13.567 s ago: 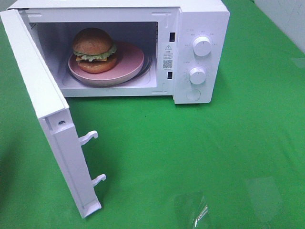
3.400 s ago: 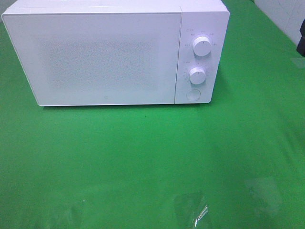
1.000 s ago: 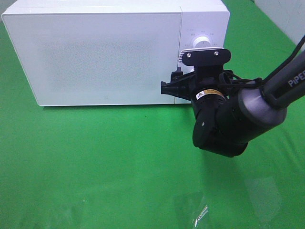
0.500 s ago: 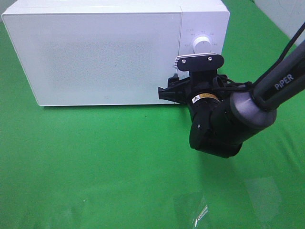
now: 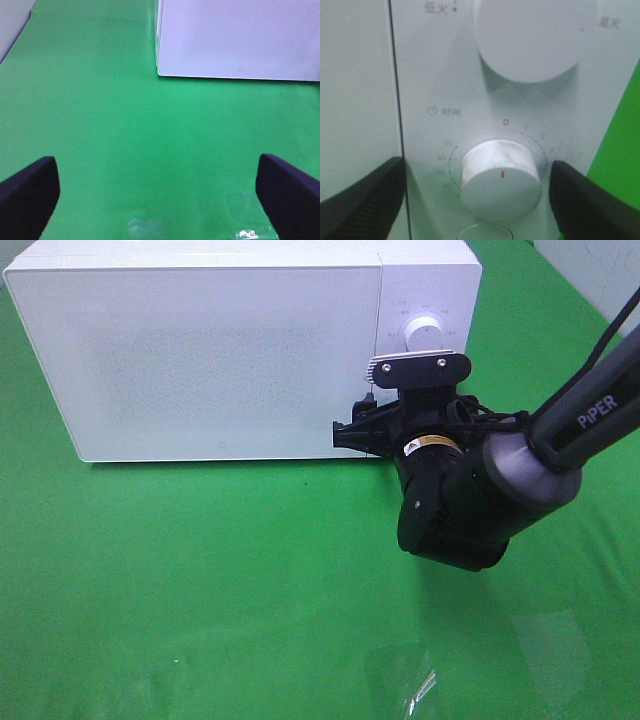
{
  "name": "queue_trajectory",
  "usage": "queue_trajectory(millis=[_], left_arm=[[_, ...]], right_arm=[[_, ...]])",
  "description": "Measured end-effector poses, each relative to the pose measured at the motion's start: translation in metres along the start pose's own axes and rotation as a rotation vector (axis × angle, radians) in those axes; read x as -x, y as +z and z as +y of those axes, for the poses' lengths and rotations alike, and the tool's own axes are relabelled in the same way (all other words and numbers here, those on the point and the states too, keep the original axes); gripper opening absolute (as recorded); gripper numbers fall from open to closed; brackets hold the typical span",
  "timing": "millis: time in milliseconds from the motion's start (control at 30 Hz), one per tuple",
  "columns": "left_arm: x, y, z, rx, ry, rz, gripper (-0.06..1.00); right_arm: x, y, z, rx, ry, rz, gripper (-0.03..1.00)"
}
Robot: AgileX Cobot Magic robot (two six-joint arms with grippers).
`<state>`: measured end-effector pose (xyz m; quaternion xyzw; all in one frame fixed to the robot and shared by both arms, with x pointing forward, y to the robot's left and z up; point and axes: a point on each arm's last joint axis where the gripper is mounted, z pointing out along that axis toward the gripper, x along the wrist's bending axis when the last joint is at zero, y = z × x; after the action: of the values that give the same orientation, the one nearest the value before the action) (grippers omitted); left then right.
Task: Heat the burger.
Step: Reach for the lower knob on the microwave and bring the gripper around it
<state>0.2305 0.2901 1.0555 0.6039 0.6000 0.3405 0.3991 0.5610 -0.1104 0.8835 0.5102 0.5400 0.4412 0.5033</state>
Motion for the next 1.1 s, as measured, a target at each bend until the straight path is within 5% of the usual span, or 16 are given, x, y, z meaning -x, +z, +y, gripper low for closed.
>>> queue_trajectory(millis=[1100], left_arm=[[0.000,0.000,0.000,0.000,0.000,0.000,0.99]], right_arm=[[0.011,-0.002,0.006,0.011,0.006,-0.032,0.76]])
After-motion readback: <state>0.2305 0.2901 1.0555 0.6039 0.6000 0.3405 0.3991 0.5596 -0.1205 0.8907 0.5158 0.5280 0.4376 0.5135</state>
